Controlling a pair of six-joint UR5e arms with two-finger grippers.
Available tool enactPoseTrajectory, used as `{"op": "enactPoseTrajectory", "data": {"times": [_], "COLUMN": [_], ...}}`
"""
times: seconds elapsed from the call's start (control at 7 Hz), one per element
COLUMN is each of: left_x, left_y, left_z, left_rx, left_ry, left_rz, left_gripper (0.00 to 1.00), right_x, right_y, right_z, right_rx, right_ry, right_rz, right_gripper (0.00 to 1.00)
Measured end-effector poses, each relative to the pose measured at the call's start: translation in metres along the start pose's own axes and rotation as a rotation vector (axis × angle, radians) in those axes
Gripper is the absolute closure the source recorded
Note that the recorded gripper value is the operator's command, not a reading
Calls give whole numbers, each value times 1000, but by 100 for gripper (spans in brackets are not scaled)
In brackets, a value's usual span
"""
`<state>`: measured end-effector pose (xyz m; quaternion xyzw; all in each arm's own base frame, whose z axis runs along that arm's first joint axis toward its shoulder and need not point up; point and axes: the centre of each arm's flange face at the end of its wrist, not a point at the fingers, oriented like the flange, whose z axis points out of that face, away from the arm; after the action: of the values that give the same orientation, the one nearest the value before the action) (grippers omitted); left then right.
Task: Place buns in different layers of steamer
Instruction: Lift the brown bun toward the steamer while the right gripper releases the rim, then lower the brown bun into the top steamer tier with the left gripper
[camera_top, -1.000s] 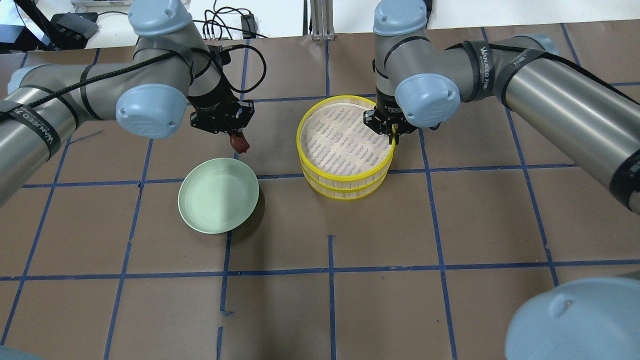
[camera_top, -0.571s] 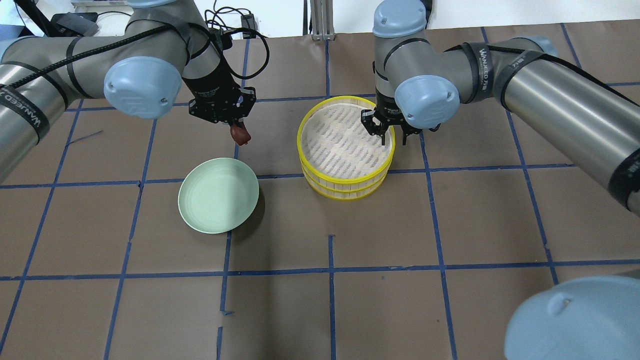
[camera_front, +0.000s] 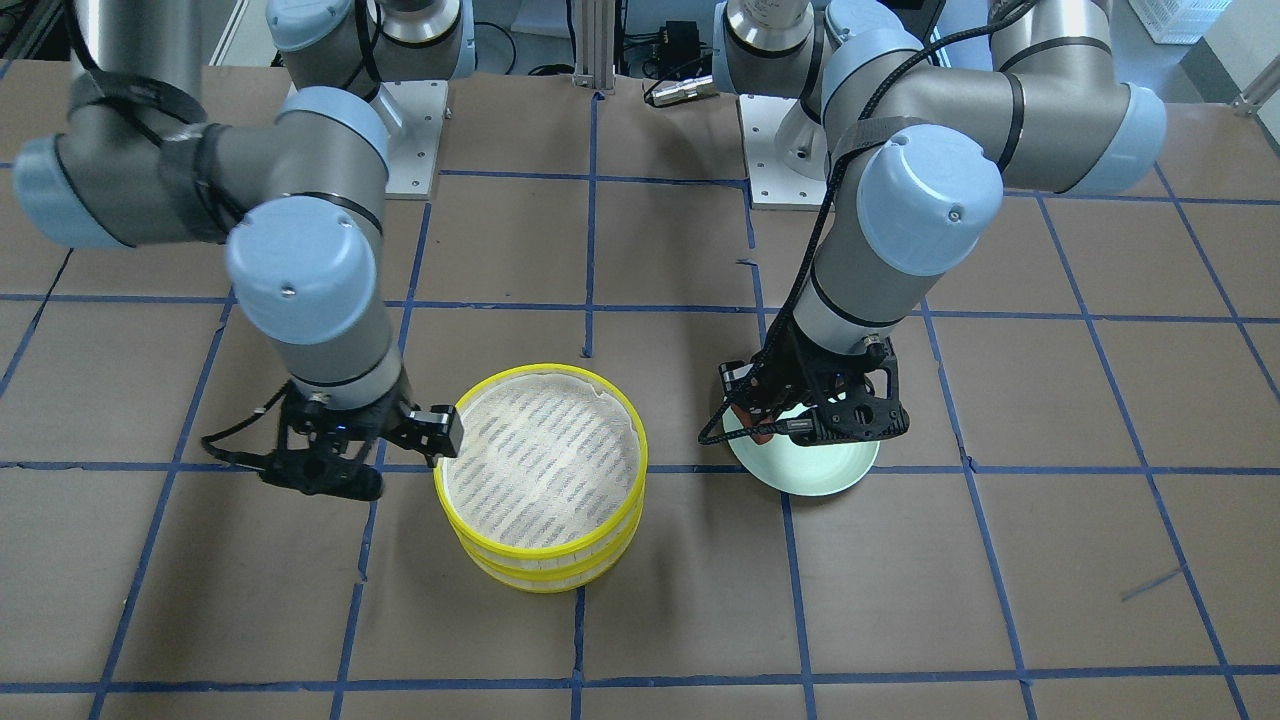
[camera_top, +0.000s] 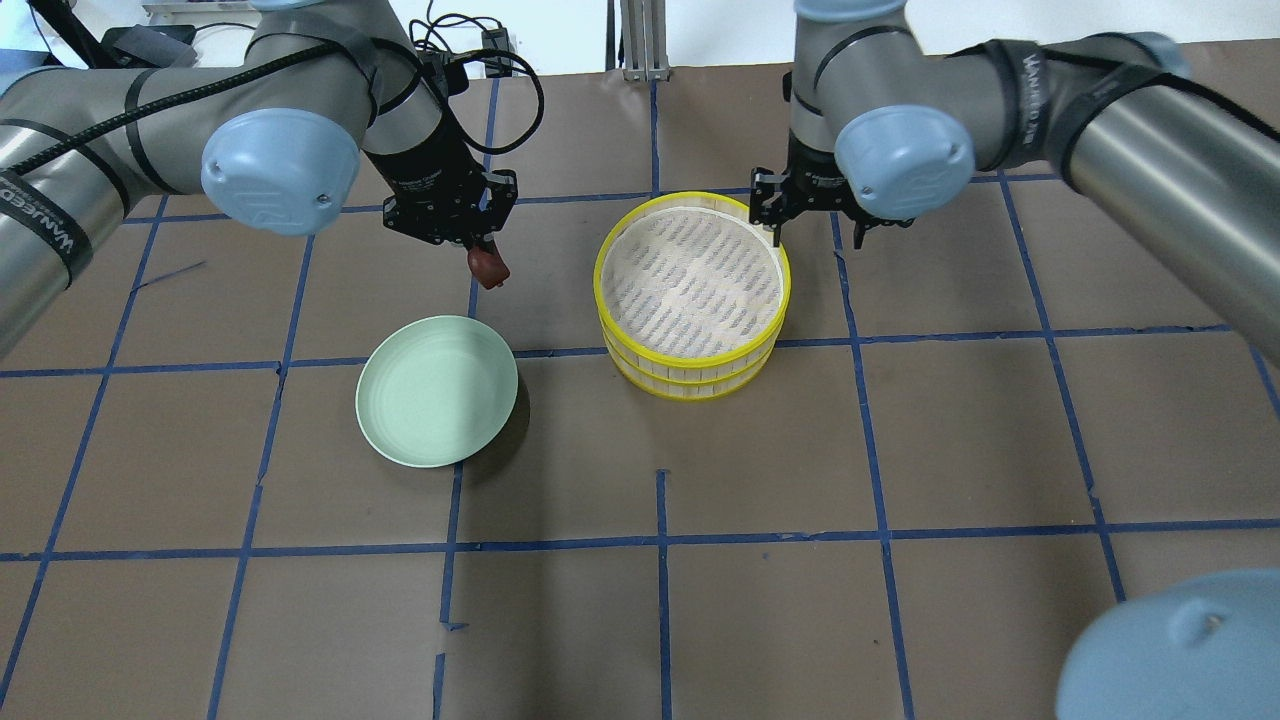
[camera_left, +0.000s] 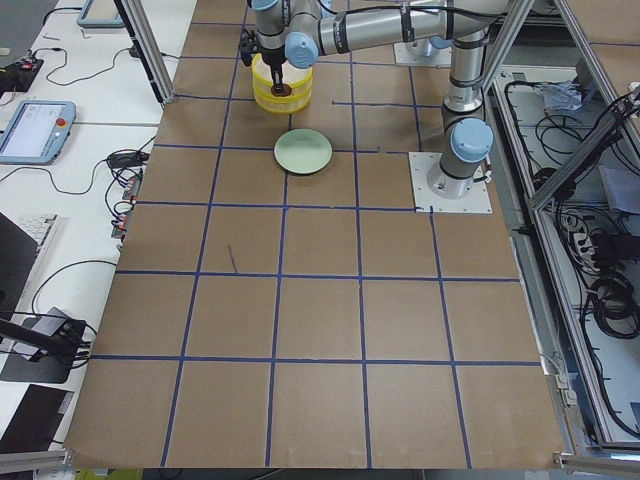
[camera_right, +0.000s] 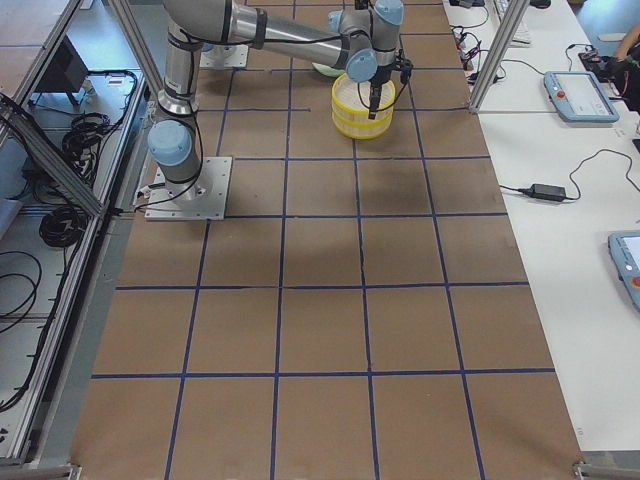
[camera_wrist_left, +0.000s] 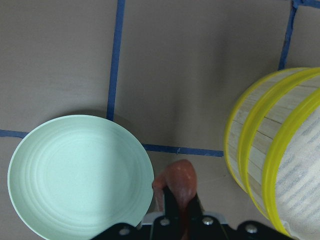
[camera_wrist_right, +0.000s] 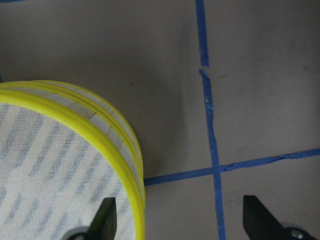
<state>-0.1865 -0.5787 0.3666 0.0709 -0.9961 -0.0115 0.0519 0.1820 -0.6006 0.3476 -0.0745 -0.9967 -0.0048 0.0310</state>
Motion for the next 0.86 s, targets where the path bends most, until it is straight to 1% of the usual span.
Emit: {"op": "enactPoseTrajectory", "data": {"times": [0.14, 0.29, 0.43, 0.57, 0.71, 0.86], "left_x": [1, 3, 9, 24, 43, 56], "left_y": [0, 0, 1, 6, 12, 17], "left_z": [1, 1, 1, 1, 3, 4], "left_rx": [-1, -1, 1, 10, 24, 31], "left_ry": [5, 14, 26, 42, 57, 69], "left_rz": [0, -2, -22, -81, -151, -208], "left_gripper": [98, 98, 98, 98, 97, 93], "right_x": [33, 51, 60, 67, 73, 74], "right_y": [8, 29, 58, 83, 94, 98], "right_z": [-44, -95, -140, -170, -181, -181], "right_rx": [-1, 10, 10, -1, -5, -9], "right_ry": [-34, -66, -101, -122, -120, -100], "right_rz": [11, 15, 16, 16, 10, -4], "right_gripper": [0, 0, 0, 0, 0, 0]}}
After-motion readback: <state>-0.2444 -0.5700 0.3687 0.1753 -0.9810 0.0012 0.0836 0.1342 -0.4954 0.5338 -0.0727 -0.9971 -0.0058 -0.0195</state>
